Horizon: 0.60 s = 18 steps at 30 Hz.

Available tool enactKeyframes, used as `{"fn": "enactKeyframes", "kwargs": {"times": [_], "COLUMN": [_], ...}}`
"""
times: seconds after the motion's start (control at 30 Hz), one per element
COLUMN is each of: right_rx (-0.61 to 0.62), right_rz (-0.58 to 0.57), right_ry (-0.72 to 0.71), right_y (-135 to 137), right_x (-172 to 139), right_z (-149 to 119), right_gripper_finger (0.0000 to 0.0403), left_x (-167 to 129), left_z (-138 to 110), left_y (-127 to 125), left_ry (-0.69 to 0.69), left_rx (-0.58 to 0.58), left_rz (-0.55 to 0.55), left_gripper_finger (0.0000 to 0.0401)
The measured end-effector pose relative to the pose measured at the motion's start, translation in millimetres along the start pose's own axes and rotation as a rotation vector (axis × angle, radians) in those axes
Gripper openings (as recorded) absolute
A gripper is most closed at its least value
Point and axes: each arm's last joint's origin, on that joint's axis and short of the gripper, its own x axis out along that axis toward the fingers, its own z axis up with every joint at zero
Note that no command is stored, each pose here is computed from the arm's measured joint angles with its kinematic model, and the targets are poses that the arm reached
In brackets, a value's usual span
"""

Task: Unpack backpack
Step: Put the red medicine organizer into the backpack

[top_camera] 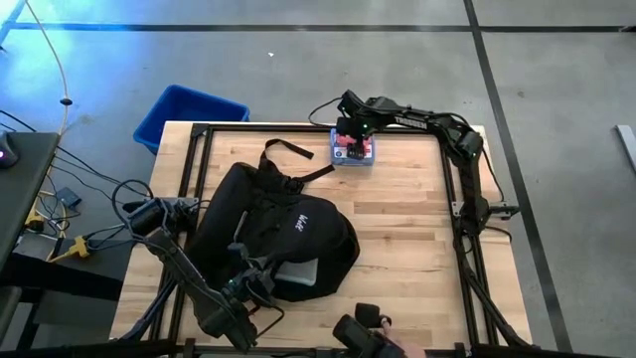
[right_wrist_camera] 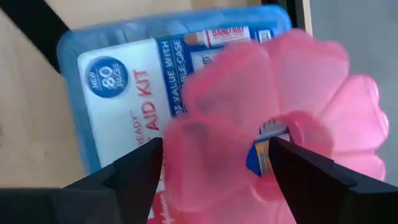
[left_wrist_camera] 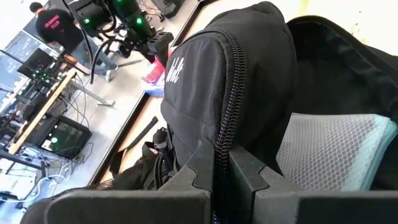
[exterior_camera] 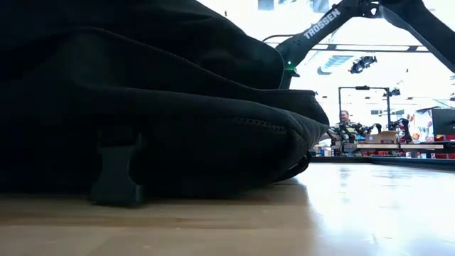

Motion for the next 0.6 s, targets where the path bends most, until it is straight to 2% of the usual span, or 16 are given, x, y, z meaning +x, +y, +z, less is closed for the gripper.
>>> {"fn": "enactKeyframes", "kwargs": {"times": [0.07,0.2,0.43,0.53,0.6], "right_rx": [0.015,0.032,0.030,0.005,-0.027], "right_rz": [0.001,-0.018,-0.039,-0.012,0.050], "right_ry": [0.010,0.028,0.054,0.040,0.011], "right_y": [0.2,4.2,22.8,46.0,69.9], "right_x": [1.0,-3.8,-46.6,-80.3,-107.4], "right_z": [-0.5,0.3,-0.7,-0.3,-1.0], "right_gripper_finger": [0.0243,0.0152,0.0154,0.0154,0.0154], "left_x": [0.0,0.0,0.0,0.0,-0.1], "left_z": [0.1,0.1,0.1,0.8,1.6], "left_y": [-0.5,-0.4,-0.3,0.7,1.5], "left_ry": [0.000,0.002,-0.001,-0.033,-0.064], "left_rx": [-0.006,-0.024,-0.044,-0.071,-0.094], "left_rz": [-0.003,-0.003,-0.001,0.011,0.021], "left_gripper_finger": [0.0001,0.0001,0.0001,0.0001,0.0001]}}
